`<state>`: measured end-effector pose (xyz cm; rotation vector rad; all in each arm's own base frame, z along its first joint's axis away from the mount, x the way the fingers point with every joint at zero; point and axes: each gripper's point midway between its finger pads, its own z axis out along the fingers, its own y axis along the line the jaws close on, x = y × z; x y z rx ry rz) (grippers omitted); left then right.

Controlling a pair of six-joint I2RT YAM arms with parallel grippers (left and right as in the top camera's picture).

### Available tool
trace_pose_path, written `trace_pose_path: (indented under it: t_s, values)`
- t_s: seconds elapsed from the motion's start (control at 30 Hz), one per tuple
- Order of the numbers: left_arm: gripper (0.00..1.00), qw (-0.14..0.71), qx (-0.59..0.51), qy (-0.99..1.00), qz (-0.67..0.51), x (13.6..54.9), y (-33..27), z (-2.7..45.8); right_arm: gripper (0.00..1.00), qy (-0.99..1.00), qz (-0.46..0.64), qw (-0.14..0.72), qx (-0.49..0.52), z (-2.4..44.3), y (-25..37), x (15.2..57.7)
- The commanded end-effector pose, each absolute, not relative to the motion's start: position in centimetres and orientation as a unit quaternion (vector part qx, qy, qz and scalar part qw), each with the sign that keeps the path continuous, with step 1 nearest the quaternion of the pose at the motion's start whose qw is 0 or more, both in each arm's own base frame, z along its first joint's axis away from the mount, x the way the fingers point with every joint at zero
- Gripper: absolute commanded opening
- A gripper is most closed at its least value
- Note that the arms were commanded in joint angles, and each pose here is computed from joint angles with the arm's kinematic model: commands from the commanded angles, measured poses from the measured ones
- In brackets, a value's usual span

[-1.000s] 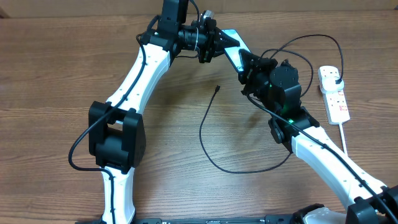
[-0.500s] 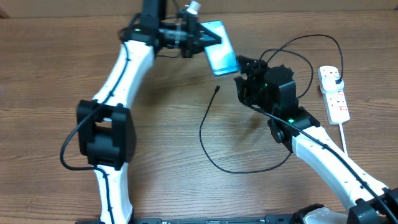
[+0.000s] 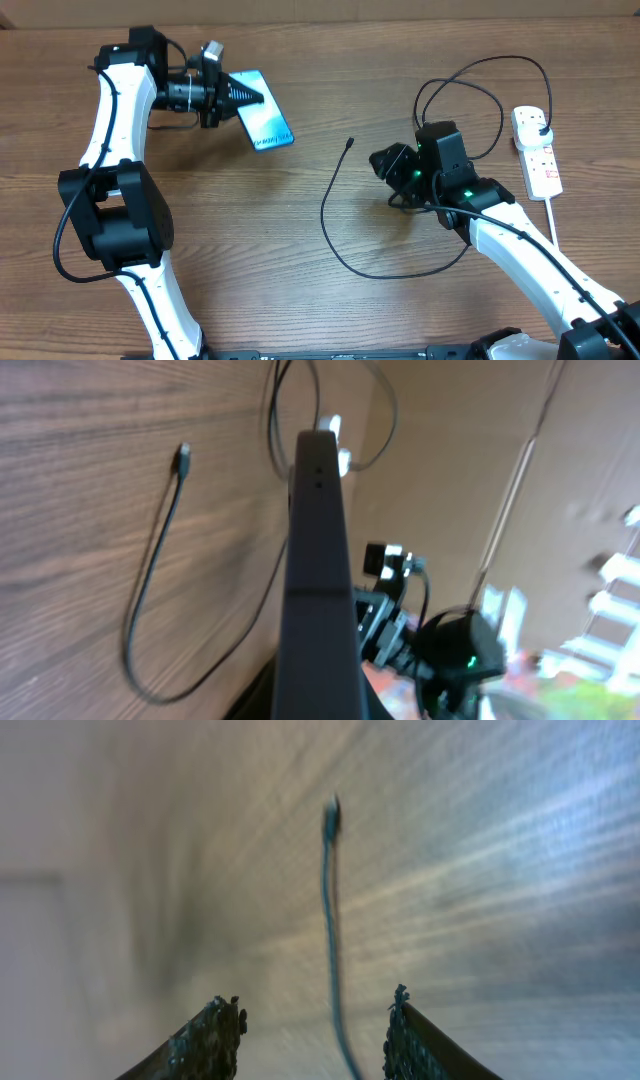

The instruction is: Plug charger to phone and switch on socket

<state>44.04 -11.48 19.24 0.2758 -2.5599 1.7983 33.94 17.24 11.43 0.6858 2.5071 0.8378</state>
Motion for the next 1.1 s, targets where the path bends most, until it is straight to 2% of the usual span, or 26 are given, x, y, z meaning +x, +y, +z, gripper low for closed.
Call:
trace_pose_path:
  t_s: [0.0,0.2,0.27,0.47,0.73,1.07]
  values:
    - [0.04,-0.055,-0.030,-0.820,0.569,42.4,-12.0,19.9,0.48,0.913,0.312,0.196,0.174,12.7,18.4,33.3]
    - [0.04,-0.041,-0.049,-0.809,0.584,40.4,-12.2,20.8,0.47,0.924,0.289,0.186,0.165,16.3,18.3,33.8]
    - [0.04,-0.047,-0.046,-0.806,0.588,40.5,-11.9,21.3,0.44,0.928,0.282,0.177,0.168,17.3,18.4,34.3]
    - [0.04,-0.078,-0.053,-0.808,0.582,41.3,-11.0,24.6,0.43,0.940,0.259,0.145,0.168,18.3,19.4,36.7]
    - [0.04,-0.100,-0.042,-0.805,0.584,42.1,-11.1,28.5,0.41,0.939,0.242,0.087,0.229,13.5,20.8,40.0]
    - [0.04,-0.101,-0.042,-0.803,0.586,42.2,-11.1,28.6,0.40,0.931,0.252,0.069,0.255,9.0,22.4,42.3]
